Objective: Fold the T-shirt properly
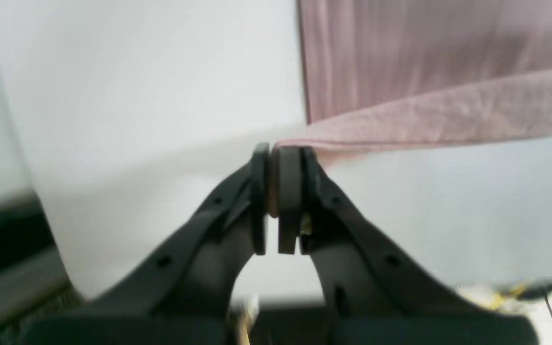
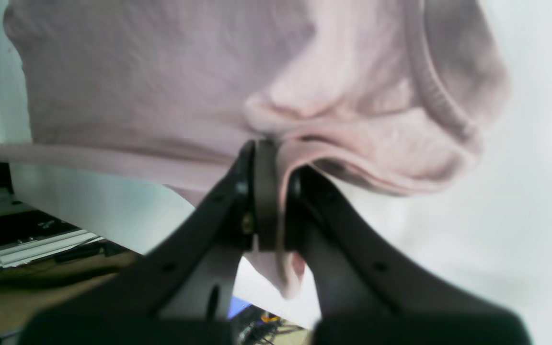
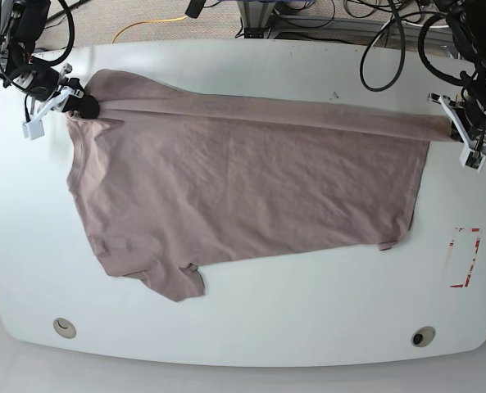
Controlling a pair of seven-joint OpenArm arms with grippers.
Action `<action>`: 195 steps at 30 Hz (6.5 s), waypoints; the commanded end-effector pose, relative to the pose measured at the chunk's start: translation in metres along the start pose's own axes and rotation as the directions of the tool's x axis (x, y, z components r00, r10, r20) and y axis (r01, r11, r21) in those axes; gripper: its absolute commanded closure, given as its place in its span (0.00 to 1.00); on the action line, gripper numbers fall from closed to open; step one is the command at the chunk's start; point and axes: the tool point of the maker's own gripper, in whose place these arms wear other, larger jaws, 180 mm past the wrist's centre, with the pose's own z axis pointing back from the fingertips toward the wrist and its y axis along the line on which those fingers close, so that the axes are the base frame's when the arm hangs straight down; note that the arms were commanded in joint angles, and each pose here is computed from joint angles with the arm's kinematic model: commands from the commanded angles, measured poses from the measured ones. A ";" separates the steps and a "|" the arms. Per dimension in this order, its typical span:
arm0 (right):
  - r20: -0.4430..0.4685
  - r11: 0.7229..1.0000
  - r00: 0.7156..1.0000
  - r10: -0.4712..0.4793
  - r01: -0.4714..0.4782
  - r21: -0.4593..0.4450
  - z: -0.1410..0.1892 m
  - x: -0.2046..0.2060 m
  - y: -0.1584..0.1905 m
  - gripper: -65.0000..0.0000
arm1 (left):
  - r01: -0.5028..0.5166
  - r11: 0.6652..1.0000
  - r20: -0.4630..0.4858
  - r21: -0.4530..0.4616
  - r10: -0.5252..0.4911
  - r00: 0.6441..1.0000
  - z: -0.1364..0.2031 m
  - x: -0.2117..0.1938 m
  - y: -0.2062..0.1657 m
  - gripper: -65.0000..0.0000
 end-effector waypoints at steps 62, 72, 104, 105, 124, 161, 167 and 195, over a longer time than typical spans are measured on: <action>0.115 0.989 0.993 -0.033 0.049 -0.137 0.015 0.011 -0.023 0.34 | -0.027 0.972 0.099 -0.234 0.051 0.994 -0.114 0.073 -0.016 0.97; 0.074 0.991 0.992 -0.098 0.105 -0.084 -0.008 -0.021 -0.009 0.34 | -0.027 0.972 0.099 -0.234 0.051 0.994 -0.114 0.073 -0.016 0.97; 0.151 0.970 0.960 0.237 -0.225 -0.090 0.015 0.016 0.044 1.00 | -0.028 0.970 0.063 -0.240 0.045 0.997 -0.115 0.055 -0.019 0.97; 0.167 0.968 0.954 0.247 -0.234 -0.095 0.016 0.022 0.044 1.00 | -0.029 0.970 0.062 -0.240 0.045 0.997 -0.115 0.054 -0.020 0.97; 0.245 0.978 0.947 0.206 -0.204 -0.032 -0.009 0.096 0.025 1.00 | -0.027 0.971 0.033 -0.238 0.036 0.999 -0.115 0.040 -0.019 0.98; 0.192 0.982 0.963 0.188 -0.180 -0.060 -0.024 0.149 -0.026 0.34 | -0.001 0.976 0.081 -0.218 0.019 0.997 -0.107 0.056 -0.015 0.71; 0.121 0.976 0.972 0.204 -0.191 -0.108 -0.011 0.122 -0.043 0.34 | 0.073 0.982 0.114 -0.177 -0.053 0.992 -0.085 0.066 -0.018 0.53; -0.056 0.918 0.953 0.298 -0.302 -0.256 -0.031 0.057 -0.069 0.52 | -0.063 0.979 0.105 -0.195 0.084 0.991 -0.073 0.013 -0.045 0.53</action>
